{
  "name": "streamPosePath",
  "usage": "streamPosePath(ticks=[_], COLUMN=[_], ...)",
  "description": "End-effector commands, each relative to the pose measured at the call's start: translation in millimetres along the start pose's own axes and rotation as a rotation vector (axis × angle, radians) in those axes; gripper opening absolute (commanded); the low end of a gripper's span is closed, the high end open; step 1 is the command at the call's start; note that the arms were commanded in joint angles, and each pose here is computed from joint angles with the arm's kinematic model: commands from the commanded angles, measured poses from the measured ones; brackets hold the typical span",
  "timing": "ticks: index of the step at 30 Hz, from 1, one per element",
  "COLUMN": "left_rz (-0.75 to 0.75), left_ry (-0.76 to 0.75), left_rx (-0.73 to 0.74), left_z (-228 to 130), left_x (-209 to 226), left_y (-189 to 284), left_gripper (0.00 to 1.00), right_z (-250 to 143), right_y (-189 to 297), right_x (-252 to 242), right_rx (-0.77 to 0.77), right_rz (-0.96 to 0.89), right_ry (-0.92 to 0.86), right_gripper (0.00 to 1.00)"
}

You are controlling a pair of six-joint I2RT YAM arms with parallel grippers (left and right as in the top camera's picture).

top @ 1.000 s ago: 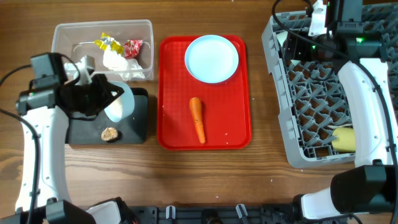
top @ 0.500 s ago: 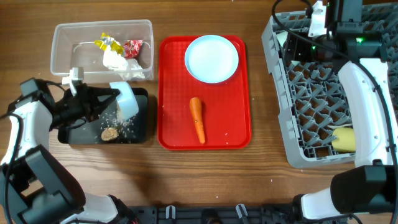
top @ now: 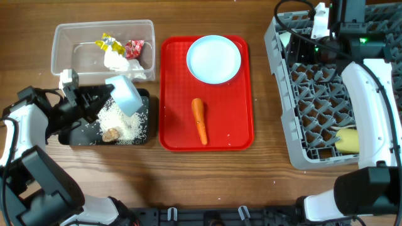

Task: Sort waste into correct bins and load items into the dishwasher rack
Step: 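Tip the rice bowl over the black tray with the left gripper, then hand the empty rice bowl to the right gripper over the red tray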

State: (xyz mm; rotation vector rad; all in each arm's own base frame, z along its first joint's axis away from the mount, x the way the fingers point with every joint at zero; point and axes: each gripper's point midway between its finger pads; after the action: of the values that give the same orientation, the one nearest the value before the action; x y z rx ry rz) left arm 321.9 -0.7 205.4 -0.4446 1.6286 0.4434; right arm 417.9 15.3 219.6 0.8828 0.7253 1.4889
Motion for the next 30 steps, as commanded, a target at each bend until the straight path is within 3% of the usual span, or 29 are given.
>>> streamPosePath(ticks=[1, 10, 17, 22, 25, 27, 30], left_rz=[-0.040, -0.045, -0.039, -0.003, 0.149, 0.373, 0.756], left_ry=[0.027, 0.052, -0.048, -0.198, -0.273, -0.301, -0.343], left_rx=[-0.052, -0.083, -0.083, 0.065, 0.229, 0.343, 0.373], left_z=[7, 8, 8, -12, -36, -53, -64], left_x=[-4, -5, -6, -5, 15, 49, 102], left_y=[14, 23, 22, -18, -56, -83, -107], left_gripper=[0.04, 0.04, 0.04, 0.04, 0.04, 0.04, 0.04], right_z=[1, 1, 1, 3, 2, 0, -2], right_y=[5, 5, 5, 5, 5, 5, 5], right_x=[4, 4, 4, 4, 4, 4, 4], right_rx=[-0.009, -0.009, -0.009, -0.017, -0.012, -0.006, 0.001], right_rz=[0.013, 0.013, 0.013, 0.014, 0.014, 0.014, 0.013], right_ry=[0.015, 0.014, 0.014, 0.011, 0.011, 0.010, 0.009], right_gripper=[0.79, 0.79, 0.79, 0.80, 0.80, 0.80, 0.80])
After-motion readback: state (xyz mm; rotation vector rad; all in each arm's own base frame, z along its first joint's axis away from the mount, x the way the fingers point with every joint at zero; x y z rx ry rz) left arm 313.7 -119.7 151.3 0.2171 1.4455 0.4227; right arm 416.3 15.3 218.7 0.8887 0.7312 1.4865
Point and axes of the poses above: each gripper's point midway between its finger pads, its own y axis back along the fingers, its own x axis along the line the jaws close on, z = x × y, and after that the axes turned 1 degree about y, right-handed
